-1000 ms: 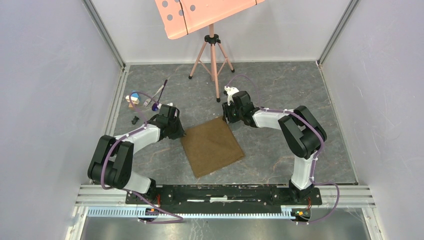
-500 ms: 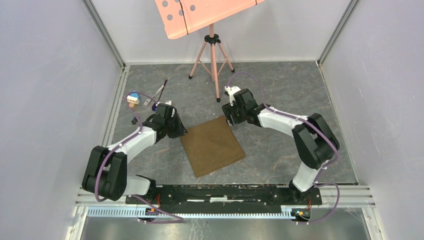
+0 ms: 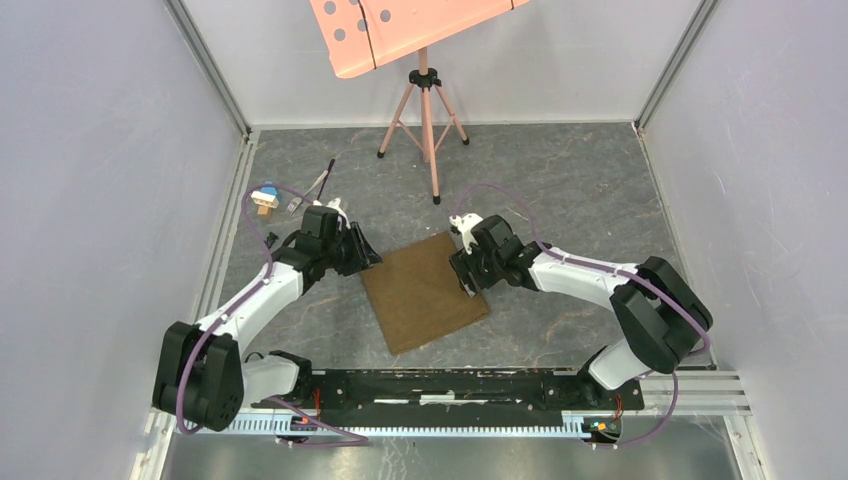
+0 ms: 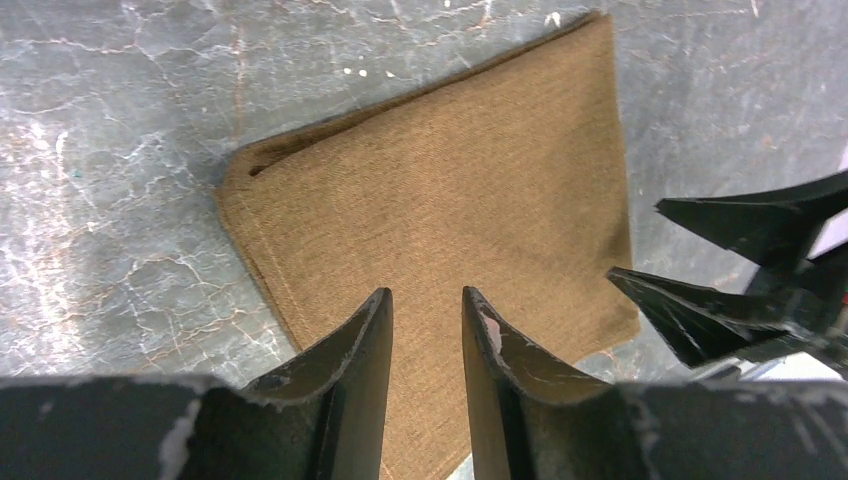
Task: Fold the napkin into a case and place the utensils inside
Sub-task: Pick up the lower triangle-folded napkin from the center of the board.
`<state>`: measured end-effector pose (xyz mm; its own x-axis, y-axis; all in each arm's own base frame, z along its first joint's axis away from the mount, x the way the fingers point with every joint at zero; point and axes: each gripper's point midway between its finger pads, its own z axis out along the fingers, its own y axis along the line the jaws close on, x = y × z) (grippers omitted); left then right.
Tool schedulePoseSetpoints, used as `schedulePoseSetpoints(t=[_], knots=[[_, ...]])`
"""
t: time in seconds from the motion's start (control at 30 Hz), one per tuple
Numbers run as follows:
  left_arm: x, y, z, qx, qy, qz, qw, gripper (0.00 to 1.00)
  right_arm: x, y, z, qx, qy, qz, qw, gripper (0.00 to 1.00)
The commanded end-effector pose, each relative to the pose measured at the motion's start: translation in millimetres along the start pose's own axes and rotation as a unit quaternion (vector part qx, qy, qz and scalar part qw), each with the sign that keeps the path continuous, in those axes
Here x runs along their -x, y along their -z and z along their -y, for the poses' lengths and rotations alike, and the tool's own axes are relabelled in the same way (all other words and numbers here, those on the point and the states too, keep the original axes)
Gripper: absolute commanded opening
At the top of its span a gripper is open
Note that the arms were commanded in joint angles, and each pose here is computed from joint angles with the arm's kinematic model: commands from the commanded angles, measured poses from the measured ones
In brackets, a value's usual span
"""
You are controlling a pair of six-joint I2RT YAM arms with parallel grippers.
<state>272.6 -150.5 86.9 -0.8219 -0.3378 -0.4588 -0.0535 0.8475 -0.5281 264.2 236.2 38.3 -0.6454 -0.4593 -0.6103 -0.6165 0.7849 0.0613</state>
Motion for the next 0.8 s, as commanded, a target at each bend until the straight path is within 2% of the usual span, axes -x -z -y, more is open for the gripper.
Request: schedulePoseSetpoints(t=[0.0, 0.2, 0.6, 0.77], knots=[[7, 14, 23, -0.048, 0.006, 0.007, 0.999, 0.40, 4, 5, 0, -0.004, 0.000, 0.023, 1.000, 0.75], [4, 27, 19, -0.038, -0.004, 0.014, 0.999, 0.41, -4, 9, 6, -0.021, 0.003, 0.020, 1.000, 0.75], [3, 42, 20, -0.041, -0.014, 0.025, 0.999, 0.40, -38, 23, -20, 0.017, 0.018, 0.005, 1.000, 0.72], [0, 43, 20, -0.046, -0.010, 0.025, 0.999, 0.41, -60, 26, -6, -0.021, 0.013, -0.008, 1.000, 0.59]])
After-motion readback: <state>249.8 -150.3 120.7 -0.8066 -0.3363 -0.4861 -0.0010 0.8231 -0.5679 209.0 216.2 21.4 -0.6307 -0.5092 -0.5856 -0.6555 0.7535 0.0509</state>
